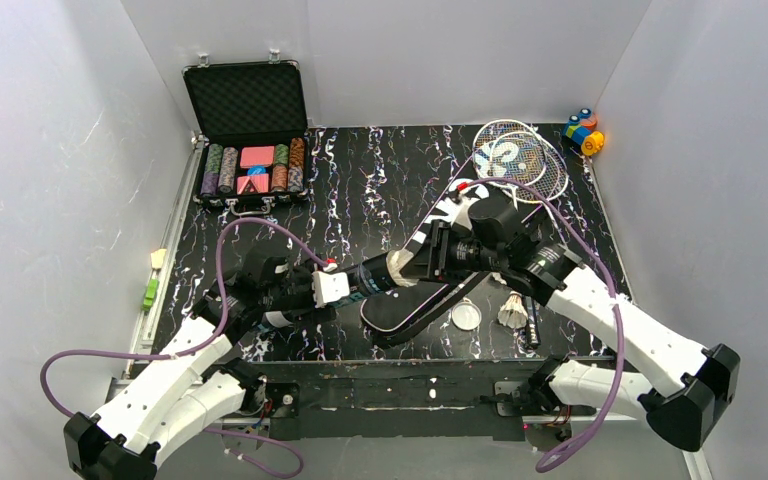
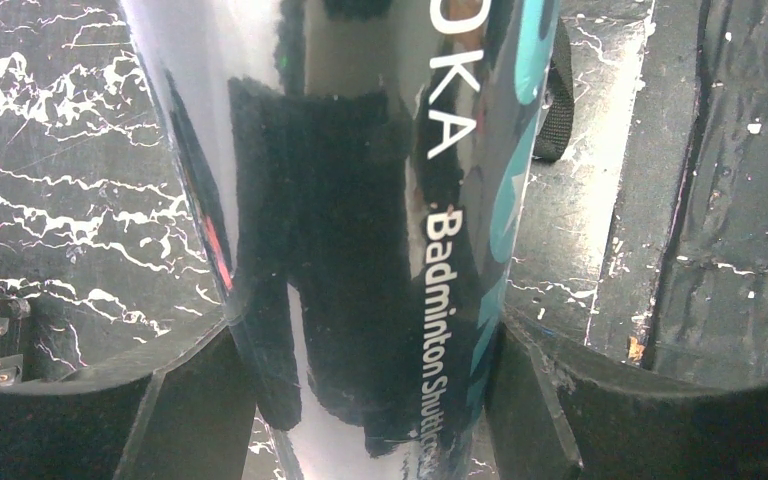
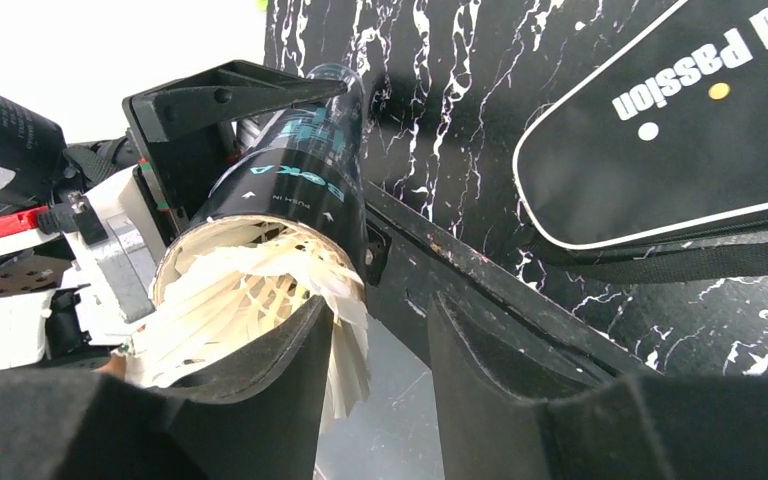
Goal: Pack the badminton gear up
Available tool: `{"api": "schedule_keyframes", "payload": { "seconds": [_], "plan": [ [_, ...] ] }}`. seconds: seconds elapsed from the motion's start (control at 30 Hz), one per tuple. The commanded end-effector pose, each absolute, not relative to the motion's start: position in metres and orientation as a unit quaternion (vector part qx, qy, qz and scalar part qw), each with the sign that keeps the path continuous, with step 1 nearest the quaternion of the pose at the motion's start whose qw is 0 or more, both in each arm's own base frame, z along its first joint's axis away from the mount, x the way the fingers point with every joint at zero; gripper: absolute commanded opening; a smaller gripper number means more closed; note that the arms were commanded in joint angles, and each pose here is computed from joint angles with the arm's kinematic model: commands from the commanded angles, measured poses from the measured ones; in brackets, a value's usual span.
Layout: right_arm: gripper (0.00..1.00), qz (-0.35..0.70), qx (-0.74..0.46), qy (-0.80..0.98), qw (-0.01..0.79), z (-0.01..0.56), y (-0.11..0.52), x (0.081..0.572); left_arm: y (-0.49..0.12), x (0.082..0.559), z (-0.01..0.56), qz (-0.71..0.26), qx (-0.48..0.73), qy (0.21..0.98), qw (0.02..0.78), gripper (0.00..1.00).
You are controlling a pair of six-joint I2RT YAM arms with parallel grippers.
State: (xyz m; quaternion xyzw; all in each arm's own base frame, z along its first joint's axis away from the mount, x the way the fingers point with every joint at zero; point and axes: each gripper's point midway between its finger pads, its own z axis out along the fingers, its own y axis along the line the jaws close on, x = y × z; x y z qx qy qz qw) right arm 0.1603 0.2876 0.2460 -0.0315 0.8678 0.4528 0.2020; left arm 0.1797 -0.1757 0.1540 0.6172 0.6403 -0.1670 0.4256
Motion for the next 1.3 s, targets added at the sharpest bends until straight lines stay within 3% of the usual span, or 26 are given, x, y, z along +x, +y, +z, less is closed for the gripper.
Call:
{"api": "schedule_keyframes", "payload": {
  "seconds": [0.0, 0.43, 0.83, 0.97, 1.07, 1.27],
  "plan": [
    [0.49, 0.471, -0.053, 0.854, 0.214, 0.261, 0.307, 0.162, -0.186, 0.183, 0.181, -0.178, 0.617, 0.615, 0.457, 0.04],
    [0.77, 0.494, -0.071, 0.843, 0.200, 0.270, 0.332, 0.165, -0.187, 0.180, 0.181, -0.180, 0.628, 0.605, 0.454, 0.05],
    [0.80, 0.426, -0.009, 0.861, 0.276, 0.286, 0.240, 0.168, -0.177, 0.175, 0.151, -0.171, 0.630, 0.625, 0.428, 0.04],
    [0.81, 0.332, 0.068, 0.886, 0.318, 0.258, 0.177, 0.192, -0.176, 0.175, 0.148, -0.170, 0.627, 0.633, 0.422, 0.04],
    [0.83, 0.271, 0.137, 0.902, 0.307, 0.227, 0.140, 0.203, -0.175, 0.176, 0.144, -0.173, 0.612, 0.652, 0.413, 0.03],
    [0.83, 0.227, 0.242, 0.901, 0.280, 0.174, 0.115, 0.216, -0.170, 0.181, 0.134, -0.158, 0.604, 0.669, 0.403, 0.03]
  ]
}}
